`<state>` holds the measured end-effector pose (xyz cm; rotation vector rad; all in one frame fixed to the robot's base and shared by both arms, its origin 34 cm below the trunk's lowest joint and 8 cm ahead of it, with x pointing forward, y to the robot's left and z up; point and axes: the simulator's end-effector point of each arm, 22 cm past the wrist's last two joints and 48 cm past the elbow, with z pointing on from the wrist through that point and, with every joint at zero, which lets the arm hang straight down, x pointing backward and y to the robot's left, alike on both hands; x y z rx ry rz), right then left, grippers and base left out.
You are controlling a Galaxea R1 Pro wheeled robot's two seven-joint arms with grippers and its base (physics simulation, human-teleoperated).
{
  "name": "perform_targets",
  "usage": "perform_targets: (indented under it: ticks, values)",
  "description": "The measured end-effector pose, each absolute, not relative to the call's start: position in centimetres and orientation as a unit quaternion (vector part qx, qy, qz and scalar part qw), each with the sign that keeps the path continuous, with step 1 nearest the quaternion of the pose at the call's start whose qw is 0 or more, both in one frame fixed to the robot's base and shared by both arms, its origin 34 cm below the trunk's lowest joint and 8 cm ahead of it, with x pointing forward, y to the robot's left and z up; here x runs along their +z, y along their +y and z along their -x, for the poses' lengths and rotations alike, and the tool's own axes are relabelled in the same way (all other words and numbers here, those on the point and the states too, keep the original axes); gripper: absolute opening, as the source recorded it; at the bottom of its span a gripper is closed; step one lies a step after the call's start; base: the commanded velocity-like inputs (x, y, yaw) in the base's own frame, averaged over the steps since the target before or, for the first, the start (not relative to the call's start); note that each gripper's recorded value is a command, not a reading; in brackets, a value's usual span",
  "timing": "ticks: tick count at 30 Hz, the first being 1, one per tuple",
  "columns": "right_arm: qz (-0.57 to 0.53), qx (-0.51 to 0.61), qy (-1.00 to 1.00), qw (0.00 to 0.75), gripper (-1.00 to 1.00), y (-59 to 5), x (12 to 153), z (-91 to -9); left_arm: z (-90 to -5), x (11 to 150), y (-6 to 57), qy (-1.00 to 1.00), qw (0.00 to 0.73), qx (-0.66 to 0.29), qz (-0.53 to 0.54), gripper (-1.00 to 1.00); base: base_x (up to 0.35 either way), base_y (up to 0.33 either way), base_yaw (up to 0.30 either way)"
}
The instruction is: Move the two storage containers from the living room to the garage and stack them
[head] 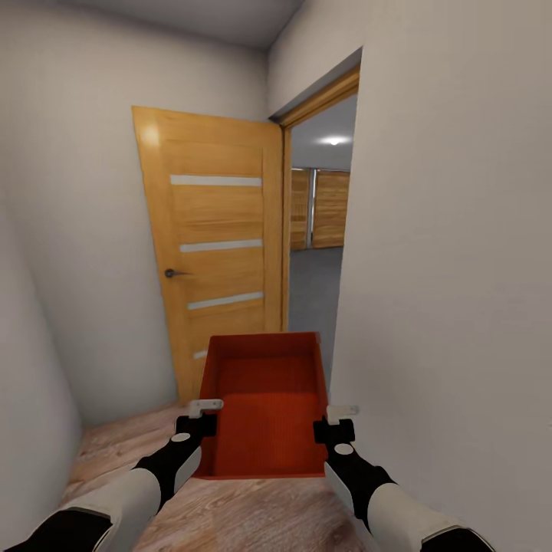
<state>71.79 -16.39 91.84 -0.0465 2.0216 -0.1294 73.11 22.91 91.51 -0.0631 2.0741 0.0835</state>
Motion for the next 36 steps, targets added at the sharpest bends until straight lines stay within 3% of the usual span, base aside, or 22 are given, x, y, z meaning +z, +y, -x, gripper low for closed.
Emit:
perform_targets:
  ticks: [29,36]
  values:
    - [0.02,-0.054,0.846,0.53,-1.0,-16.41,91.96,-71.81,-73.11,91.63,22.89,0.86,0.509,0.035,0.027,-1.0,0.272,0.2,-0.018]
    - [0.019,-0.054,0.846,0.53,-1.0,-16.41,91.91,-71.78,-73.11,91.62,22.89,0.86,0.508,0.035,0.026,-1.0,0.288,0.23,-0.171]
